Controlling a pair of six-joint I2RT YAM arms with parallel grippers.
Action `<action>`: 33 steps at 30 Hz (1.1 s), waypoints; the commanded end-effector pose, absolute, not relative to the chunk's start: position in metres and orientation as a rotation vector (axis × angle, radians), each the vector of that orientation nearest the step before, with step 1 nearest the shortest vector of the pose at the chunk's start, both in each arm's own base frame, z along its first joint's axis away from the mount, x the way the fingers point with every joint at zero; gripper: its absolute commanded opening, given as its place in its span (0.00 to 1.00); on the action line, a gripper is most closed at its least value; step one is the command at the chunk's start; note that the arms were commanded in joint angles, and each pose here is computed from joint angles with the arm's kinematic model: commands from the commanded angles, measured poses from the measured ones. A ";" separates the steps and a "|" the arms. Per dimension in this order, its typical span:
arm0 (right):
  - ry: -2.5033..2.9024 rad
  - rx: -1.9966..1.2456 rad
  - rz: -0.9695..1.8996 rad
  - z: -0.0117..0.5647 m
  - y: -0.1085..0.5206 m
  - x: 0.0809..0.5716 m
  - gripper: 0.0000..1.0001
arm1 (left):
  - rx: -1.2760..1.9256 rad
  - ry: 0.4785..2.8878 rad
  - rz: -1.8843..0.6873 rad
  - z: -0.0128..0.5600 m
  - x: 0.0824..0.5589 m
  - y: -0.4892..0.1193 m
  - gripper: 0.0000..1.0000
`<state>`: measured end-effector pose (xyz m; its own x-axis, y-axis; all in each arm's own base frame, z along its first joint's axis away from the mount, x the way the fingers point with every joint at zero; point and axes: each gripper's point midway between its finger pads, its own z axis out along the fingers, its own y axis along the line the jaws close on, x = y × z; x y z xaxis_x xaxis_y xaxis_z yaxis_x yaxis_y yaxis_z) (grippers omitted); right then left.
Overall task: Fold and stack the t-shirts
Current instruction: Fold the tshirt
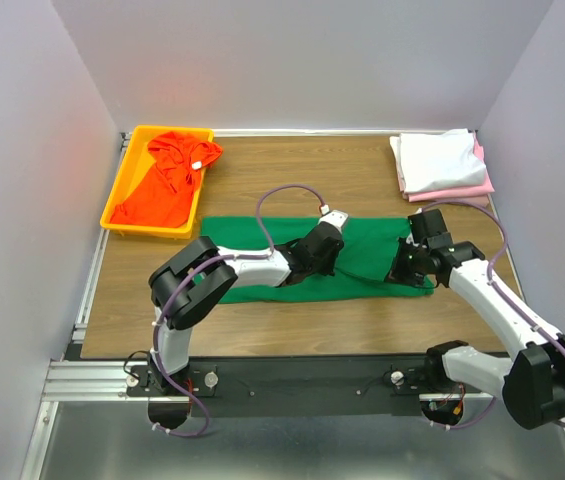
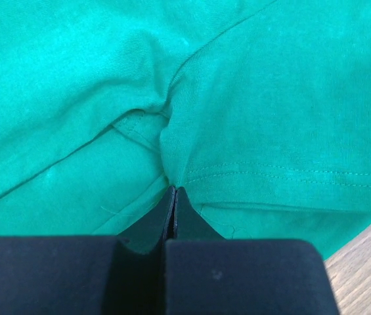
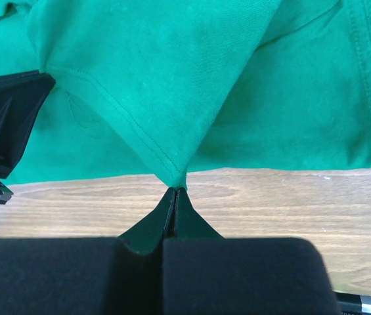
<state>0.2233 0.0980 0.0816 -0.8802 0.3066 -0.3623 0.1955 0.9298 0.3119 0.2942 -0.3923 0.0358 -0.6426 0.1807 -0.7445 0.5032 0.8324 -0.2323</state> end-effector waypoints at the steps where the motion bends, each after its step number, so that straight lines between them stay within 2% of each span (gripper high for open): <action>1: 2.703 0.376 0.404 0.080 0.103 0.209 0.00 | 0.516 2.236 -0.570 0.047 0.289 -0.392 0.00; 9: 2.705 0.379 0.402 0.080 0.104 0.206 0.01 | 0.525 2.230 -0.607 0.055 0.282 -0.390 0.00; 10: 2.697 0.382 0.396 0.081 0.104 0.207 0.03 | 0.528 2.236 -0.608 0.054 0.279 -0.388 0.01; 11: 2.691 0.382 0.390 0.082 0.103 0.207 0.09 | 0.526 2.233 -0.613 0.057 0.278 -0.387 0.06; 12: 2.681 0.383 0.382 0.084 0.102 0.209 0.27 | 0.522 2.228 -0.621 0.062 0.277 -0.386 0.19; 13: 2.675 0.378 0.382 0.086 0.102 0.209 0.32 | 0.521 2.229 -0.619 0.062 0.276 -0.384 0.32; 15: 2.672 0.366 0.370 0.088 0.101 0.211 0.37 | 0.519 2.232 -0.600 0.064 0.275 -0.379 0.53; 17: 2.675 0.351 0.341 0.089 0.098 0.215 0.41 | 0.511 2.220 -0.586 0.075 0.276 -0.375 0.63; 24: 2.599 0.336 0.272 0.101 0.095 0.251 0.49 | 0.444 2.183 -0.432 0.089 0.295 -0.349 0.76; 33: 2.554 0.275 0.302 0.086 0.116 0.315 0.54 | 0.235 2.124 -0.336 0.084 0.348 -0.294 0.76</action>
<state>0.2803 0.1079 0.0841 -0.8594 0.2781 -0.4289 0.1732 0.9478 0.2676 0.3250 -0.3250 0.0795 -0.5834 0.1041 -0.8055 0.3886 0.9066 -0.1643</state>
